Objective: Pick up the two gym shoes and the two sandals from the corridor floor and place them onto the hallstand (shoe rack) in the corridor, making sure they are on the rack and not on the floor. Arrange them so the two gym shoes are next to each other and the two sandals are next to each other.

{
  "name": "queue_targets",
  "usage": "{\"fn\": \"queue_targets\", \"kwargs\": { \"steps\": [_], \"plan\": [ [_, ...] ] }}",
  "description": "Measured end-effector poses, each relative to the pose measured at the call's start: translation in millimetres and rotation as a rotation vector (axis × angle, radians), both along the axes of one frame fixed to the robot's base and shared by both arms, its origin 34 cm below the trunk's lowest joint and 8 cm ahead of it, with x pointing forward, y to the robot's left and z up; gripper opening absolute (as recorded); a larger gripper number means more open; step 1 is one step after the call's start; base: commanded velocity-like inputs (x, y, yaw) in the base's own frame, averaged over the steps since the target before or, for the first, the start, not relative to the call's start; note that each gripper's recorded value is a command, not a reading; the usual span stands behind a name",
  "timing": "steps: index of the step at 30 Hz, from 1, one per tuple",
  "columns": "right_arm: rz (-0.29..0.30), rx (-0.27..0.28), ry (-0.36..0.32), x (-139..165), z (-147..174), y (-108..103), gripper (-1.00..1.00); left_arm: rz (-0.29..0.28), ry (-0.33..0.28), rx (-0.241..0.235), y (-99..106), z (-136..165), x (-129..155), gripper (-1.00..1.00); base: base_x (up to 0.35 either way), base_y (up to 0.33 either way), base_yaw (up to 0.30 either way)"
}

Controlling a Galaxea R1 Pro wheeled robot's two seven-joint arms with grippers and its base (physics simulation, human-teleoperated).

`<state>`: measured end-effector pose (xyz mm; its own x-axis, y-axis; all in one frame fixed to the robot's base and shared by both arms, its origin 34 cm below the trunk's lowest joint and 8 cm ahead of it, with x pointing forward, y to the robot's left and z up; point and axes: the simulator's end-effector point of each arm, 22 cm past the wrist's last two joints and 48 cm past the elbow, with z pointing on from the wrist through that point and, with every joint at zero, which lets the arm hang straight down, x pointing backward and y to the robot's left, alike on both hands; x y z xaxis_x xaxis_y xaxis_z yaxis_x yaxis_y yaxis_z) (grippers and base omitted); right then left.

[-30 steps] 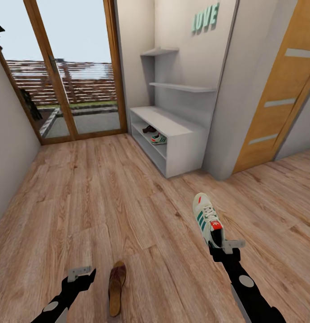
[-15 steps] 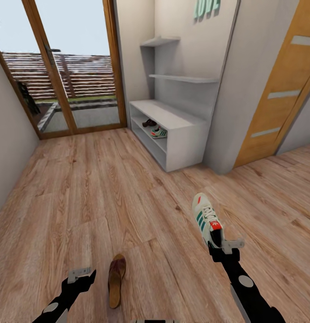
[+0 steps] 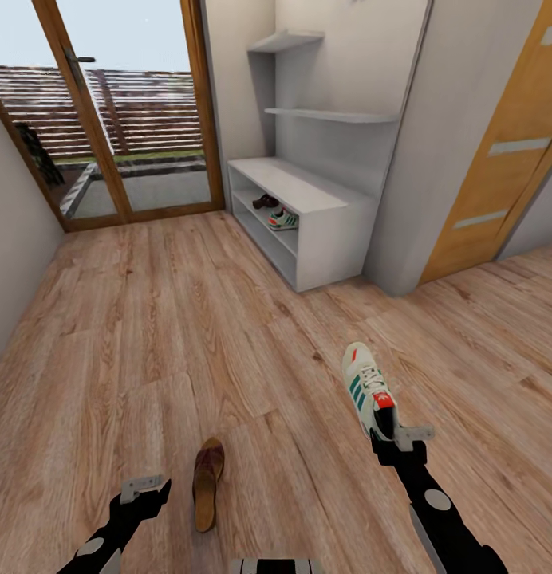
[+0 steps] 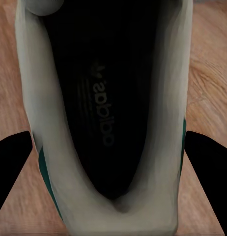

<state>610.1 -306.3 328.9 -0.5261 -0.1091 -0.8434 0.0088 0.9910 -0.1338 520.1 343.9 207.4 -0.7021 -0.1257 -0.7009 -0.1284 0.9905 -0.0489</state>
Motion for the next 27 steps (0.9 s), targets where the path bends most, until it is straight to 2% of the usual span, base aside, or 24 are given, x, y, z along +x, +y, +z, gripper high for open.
{"fn": "queue_targets", "kwargs": {
  "steps": [9, 27],
  "plan": [
    [-0.001, 0.000, 0.000, -0.1, 0.1, -0.6, -1.00, -0.004, -0.011, 0.002, -0.6, 1.6, 1.4, 1.00, 0.031, -0.043, 0.000],
    [0.000, 0.001, 0.002, -0.3, -0.6, 0.8, -1.00, -0.003, -0.013, 0.005, 0.8, 2.1, 2.0, 1.00, 0.035, -0.237, 0.000]
  ]
}}
